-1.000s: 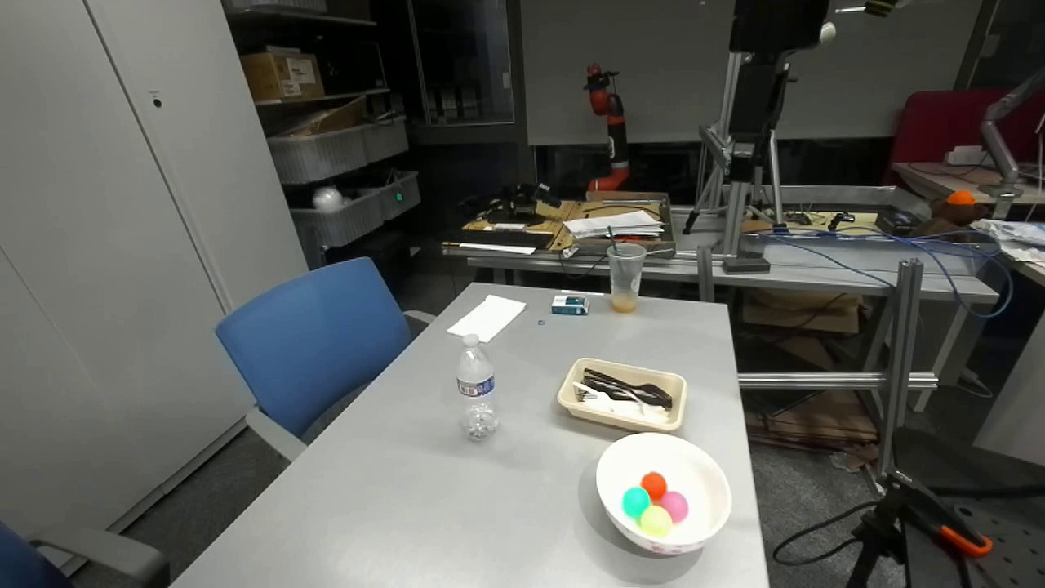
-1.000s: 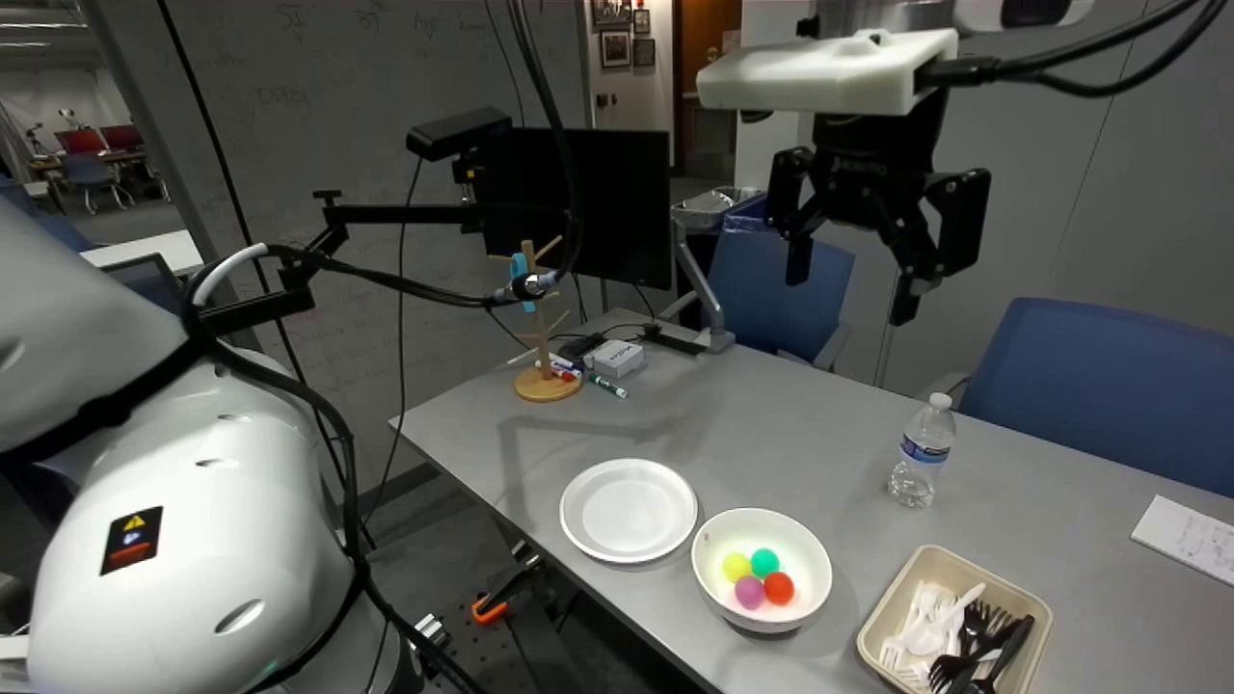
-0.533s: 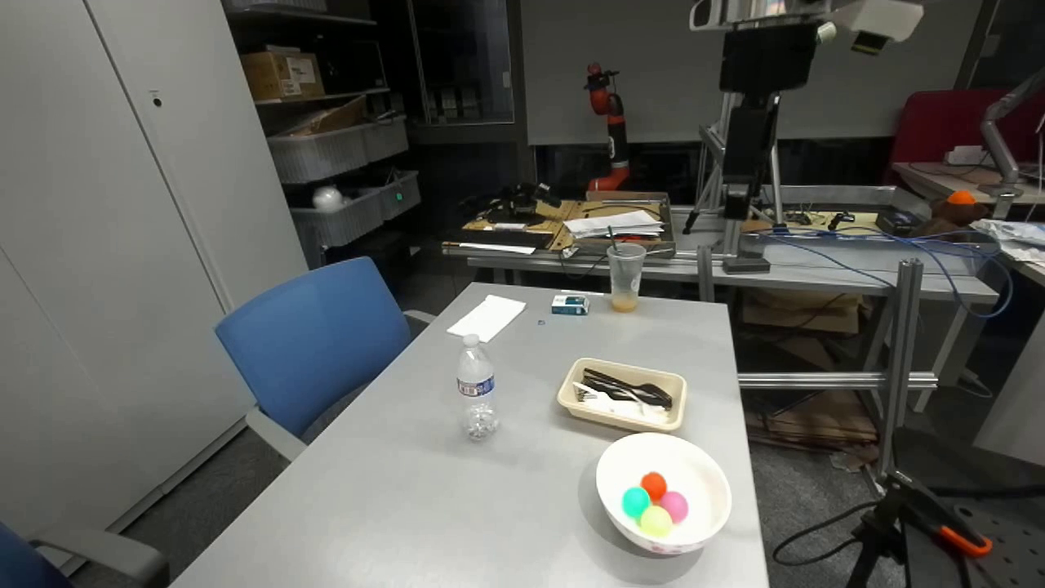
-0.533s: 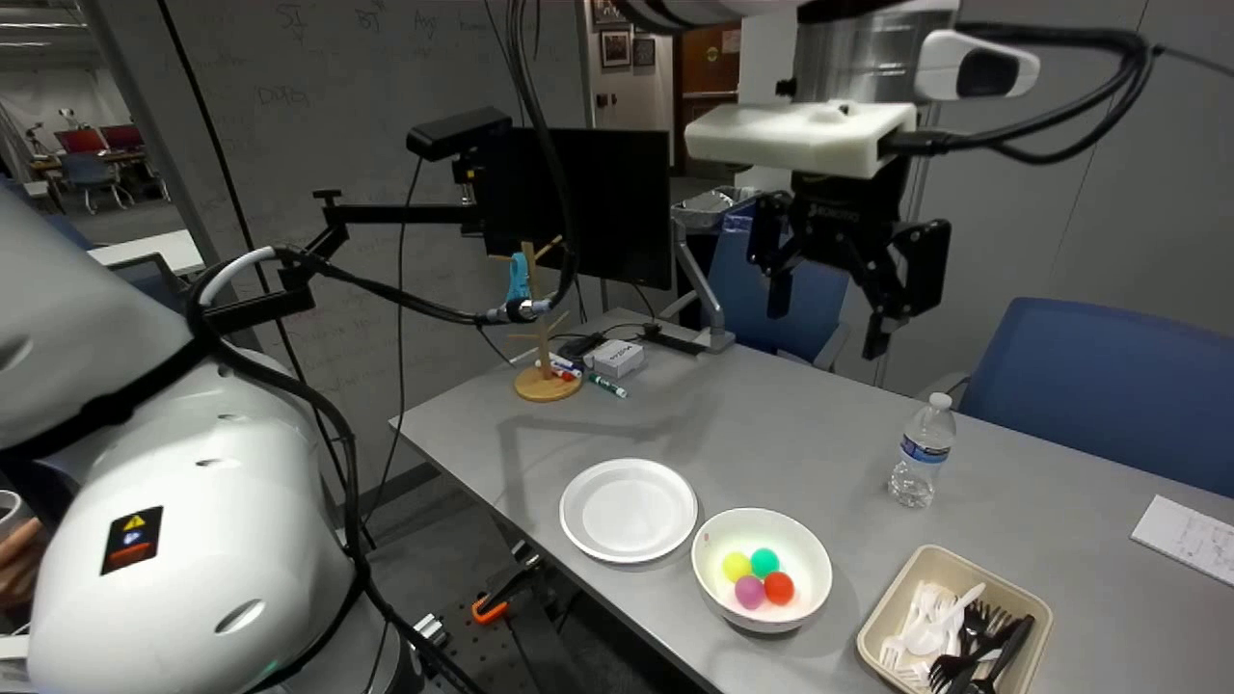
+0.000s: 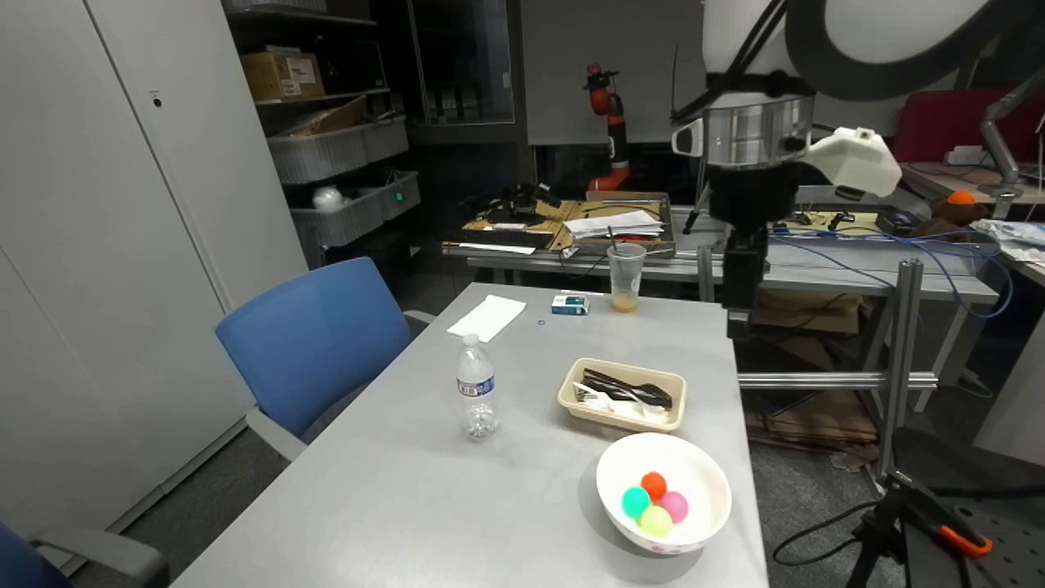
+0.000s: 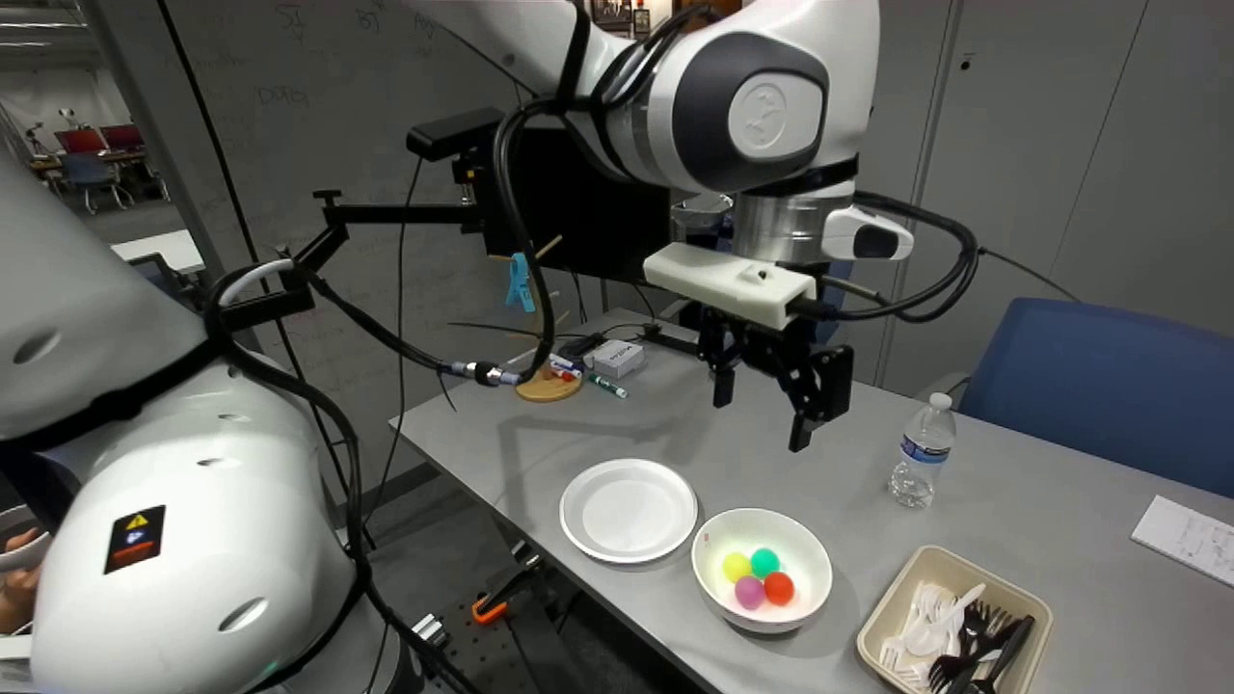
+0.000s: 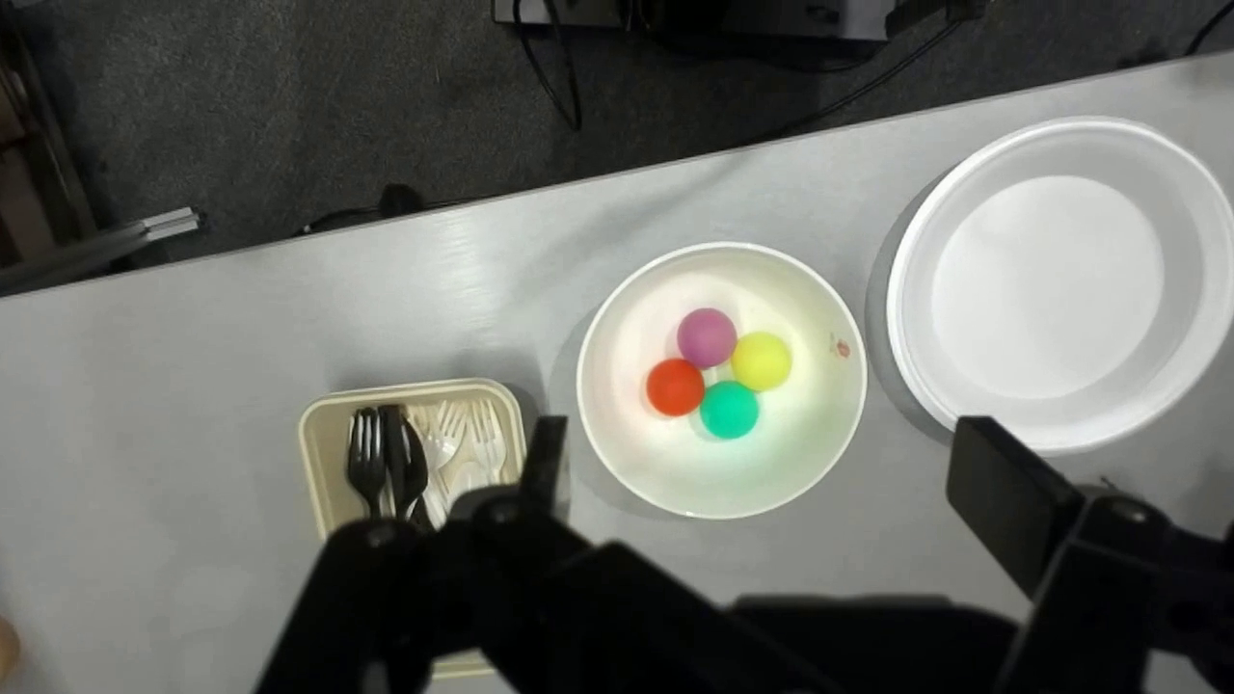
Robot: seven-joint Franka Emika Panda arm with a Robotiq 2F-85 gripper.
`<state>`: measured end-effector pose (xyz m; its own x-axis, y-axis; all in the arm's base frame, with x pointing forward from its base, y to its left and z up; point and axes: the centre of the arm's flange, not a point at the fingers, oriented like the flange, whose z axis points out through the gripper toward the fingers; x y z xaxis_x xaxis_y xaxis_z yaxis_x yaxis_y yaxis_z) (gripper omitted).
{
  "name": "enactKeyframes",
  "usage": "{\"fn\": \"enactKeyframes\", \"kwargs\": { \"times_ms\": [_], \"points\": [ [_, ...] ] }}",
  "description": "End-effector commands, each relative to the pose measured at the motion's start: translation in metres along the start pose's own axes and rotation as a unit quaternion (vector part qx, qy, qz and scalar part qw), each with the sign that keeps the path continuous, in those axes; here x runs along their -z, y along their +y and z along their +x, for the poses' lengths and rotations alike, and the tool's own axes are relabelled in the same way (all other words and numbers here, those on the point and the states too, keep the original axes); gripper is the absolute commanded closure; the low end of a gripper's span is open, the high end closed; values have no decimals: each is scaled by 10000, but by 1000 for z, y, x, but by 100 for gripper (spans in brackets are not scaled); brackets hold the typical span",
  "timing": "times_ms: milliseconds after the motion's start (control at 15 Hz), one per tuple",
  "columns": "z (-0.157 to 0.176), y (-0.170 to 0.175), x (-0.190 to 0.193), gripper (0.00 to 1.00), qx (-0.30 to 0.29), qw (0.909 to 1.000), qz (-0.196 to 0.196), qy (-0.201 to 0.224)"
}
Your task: Take the red and green balls out of the white bowl
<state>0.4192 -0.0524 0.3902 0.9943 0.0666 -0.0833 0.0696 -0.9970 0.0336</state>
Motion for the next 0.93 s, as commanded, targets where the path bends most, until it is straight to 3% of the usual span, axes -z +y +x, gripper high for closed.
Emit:
{"fn": "enactKeyframes", "kwargs": {
  "times_ms": [0, 400, 867],
  "points": [
    [4, -14, -28, 0, -43, 9998, 85, 154],
    [20, -25, -47, 0, -299, 9952, 228, 900],
    [18, -17, -45, 0, -194, 9971, 157, 721]
  ]
}}
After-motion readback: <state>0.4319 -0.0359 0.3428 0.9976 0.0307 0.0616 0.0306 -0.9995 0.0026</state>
